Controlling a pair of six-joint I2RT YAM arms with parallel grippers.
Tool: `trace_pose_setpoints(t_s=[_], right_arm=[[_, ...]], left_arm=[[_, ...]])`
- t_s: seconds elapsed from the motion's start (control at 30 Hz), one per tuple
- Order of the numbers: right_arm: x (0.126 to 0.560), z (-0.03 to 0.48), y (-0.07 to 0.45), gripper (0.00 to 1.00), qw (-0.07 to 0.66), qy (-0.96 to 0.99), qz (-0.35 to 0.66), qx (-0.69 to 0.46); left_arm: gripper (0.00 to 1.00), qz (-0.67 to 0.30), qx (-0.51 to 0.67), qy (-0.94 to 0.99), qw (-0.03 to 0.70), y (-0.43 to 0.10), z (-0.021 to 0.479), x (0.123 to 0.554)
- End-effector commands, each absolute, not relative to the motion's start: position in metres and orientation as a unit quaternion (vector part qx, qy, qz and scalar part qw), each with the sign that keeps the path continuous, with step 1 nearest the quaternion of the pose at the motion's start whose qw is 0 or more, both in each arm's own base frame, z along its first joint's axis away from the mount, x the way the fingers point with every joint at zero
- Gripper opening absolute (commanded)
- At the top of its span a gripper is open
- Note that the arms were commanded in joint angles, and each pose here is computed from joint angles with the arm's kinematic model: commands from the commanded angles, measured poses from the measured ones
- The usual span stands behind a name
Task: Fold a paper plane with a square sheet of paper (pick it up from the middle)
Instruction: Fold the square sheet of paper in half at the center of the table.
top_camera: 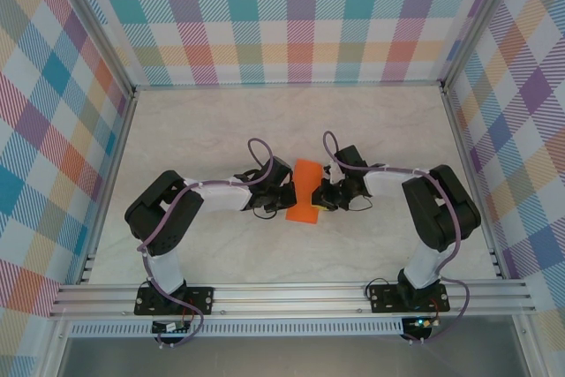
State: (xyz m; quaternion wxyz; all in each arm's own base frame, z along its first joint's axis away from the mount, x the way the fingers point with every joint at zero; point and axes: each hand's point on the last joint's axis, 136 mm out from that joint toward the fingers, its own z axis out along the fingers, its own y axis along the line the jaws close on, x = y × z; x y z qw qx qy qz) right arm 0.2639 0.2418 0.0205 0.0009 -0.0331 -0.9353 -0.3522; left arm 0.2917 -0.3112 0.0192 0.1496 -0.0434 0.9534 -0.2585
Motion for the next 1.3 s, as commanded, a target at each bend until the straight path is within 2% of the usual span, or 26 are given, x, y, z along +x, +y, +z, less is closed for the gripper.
trace_pose_setpoints(t_s=[0.0,0.3,0.5,0.63,0.9,1.13,1.27], right_arm=[[0.259,0.009,0.23,0.11,0.013,-0.947,-0.316,-0.045],[0.241,0.041,0.25,0.11,0.012,-0.92,-0.391,-0.005],[0.221,0.019,0.245,0.11,0.05,-0.923,-0.382,-0.016],[0.216,0.003,0.234,0.11,0.062,-0.939,-0.336,-0.028],[0.216,0.035,0.246,0.12,0.032,-0.926,-0.376,0.004],[0.202,0.004,0.233,0.12,0.068,-0.939,-0.336,-0.018],[0.206,0.005,0.229,0.12,0.058,-0.945,-0.32,-0.018]], left_arm=[[0.0,-0.176,-0.058,0.979,0.09,-0.282,-0.029,0.263],[0.0,-0.176,-0.059,0.978,0.091,-0.283,-0.03,0.264],[0.0,-0.177,-0.06,0.978,0.09,-0.284,-0.03,0.263],[0.0,-0.175,-0.06,0.979,0.09,-0.283,-0.03,0.263],[0.0,-0.174,-0.059,0.979,0.089,-0.283,-0.031,0.262],[0.0,-0.174,-0.059,0.979,0.089,-0.283,-0.031,0.262],[0.0,-0.174,-0.058,0.979,0.089,-0.283,-0.031,0.262]])
